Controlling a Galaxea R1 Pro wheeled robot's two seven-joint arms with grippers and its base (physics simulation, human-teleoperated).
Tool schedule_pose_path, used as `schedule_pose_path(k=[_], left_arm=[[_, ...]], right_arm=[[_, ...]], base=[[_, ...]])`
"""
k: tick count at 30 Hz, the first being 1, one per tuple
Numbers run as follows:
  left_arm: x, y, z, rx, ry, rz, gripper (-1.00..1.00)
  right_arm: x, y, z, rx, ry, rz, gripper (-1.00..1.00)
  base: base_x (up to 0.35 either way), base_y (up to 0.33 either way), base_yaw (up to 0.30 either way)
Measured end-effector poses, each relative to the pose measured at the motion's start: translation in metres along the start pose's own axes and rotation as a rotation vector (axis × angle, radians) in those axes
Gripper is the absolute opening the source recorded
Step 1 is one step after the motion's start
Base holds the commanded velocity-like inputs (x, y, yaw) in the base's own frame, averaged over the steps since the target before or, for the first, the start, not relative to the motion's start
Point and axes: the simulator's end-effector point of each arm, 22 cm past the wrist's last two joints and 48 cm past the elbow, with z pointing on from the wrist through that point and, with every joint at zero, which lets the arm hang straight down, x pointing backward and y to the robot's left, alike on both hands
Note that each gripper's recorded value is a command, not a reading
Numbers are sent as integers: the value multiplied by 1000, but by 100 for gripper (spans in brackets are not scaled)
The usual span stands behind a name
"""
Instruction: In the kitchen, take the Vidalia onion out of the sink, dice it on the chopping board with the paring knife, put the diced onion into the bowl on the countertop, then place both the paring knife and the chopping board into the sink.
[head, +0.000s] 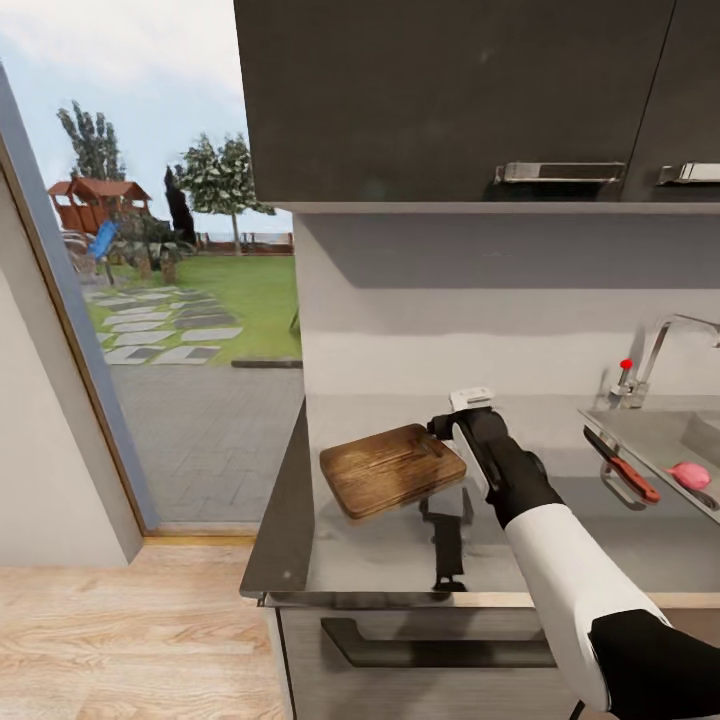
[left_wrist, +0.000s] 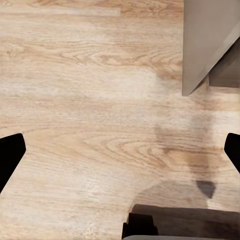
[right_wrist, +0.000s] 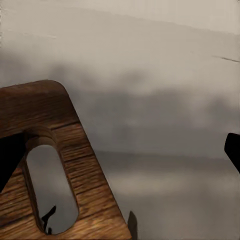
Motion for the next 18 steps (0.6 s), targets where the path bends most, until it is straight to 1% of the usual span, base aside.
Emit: schedule_pose_path(k=[18], left_arm=[[0,0,0,0,0,0,100]], right_arm=[[1,-2,0,3,1,-7,100]], base=[[0,0,0]])
